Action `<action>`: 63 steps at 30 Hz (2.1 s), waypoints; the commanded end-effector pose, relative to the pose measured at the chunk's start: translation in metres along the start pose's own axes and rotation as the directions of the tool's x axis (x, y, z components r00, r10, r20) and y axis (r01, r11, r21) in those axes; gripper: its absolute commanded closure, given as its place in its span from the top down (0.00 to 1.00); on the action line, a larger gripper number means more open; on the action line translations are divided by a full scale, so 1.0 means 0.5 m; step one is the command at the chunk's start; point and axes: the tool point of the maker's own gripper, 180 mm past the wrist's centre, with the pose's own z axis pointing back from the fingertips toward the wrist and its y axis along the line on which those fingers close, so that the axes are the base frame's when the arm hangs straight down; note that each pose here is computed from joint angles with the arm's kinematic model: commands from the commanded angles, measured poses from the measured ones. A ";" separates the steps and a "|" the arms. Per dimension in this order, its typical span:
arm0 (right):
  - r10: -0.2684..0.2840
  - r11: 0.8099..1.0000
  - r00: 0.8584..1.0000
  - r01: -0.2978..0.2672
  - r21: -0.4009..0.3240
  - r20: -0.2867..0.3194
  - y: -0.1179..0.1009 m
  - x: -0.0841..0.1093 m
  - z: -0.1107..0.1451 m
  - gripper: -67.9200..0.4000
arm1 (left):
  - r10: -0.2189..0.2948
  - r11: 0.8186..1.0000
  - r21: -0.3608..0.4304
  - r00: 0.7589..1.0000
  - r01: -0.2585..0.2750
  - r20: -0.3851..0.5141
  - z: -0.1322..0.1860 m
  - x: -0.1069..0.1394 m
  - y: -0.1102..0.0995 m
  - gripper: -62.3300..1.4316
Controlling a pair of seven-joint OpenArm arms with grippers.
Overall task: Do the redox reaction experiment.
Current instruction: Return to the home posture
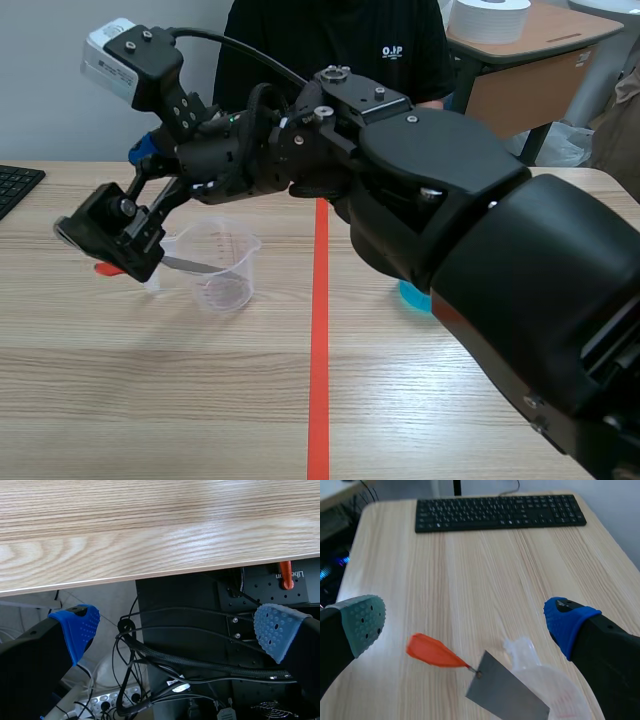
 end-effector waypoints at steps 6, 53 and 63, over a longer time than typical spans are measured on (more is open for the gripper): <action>0.019 1.000 0.995 -0.020 0.012 0.103 -0.004 0.076 0.028 1.00 | 0.005 1.000 -0.013 1.000 -0.005 0.009 0.002 0.004 -0.006 1.00; 0.014 0.851 0.999 0.008 -0.525 0.037 0.097 0.002 0.508 1.00 | -0.406 0.907 0.072 0.815 0.416 0.413 -0.009 0.453 0.009 1.00; -0.022 0.846 0.999 0.034 -0.532 0.028 0.124 -0.003 0.507 1.00 | -0.448 0.828 -0.003 0.666 0.560 0.596 0.024 0.529 -0.094 1.00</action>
